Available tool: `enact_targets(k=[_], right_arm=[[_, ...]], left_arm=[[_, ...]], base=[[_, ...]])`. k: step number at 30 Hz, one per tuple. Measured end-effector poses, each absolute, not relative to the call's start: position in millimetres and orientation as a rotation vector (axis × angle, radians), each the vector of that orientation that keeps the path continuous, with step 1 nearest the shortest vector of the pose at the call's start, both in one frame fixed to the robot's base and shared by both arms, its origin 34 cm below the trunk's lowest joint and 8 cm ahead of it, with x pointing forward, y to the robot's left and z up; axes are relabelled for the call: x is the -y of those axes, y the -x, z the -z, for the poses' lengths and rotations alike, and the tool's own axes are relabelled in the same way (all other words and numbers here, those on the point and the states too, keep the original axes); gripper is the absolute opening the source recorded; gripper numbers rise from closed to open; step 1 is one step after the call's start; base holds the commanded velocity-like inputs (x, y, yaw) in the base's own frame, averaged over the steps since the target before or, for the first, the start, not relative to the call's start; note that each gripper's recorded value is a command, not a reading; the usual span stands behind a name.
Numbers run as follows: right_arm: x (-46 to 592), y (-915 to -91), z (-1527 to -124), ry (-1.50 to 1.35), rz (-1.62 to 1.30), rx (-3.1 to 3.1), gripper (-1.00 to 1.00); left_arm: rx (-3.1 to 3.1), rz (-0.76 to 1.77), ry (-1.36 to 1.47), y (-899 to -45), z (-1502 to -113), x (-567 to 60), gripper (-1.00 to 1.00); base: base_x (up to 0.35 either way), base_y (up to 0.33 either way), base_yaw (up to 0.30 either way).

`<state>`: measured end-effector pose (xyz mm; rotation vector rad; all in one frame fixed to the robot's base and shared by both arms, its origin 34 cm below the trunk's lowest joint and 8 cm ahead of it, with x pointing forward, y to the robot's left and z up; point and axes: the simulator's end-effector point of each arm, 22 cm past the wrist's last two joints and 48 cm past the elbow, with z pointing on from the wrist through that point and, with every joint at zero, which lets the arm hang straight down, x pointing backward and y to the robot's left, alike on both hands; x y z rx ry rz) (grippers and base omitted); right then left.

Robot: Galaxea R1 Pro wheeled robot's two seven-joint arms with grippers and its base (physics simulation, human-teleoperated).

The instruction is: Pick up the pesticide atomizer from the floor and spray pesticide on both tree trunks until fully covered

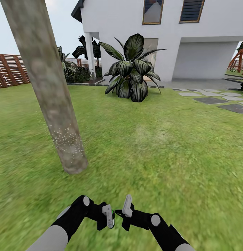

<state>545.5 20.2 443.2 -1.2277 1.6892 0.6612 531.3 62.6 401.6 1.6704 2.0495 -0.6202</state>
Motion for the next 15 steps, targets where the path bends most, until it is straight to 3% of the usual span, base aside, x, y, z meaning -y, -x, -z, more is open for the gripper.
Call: enact_targets(k=[15], right_arm=[[-19.9, -545.3, -442.8, 1.23, -0.661, -1.689, -1.0]], left_arm=[[-2.038, 0.629, -1.673, -530.6, -402.8, -58.5, -1.0]], base=[[0.0, 0.0, 0.0]])
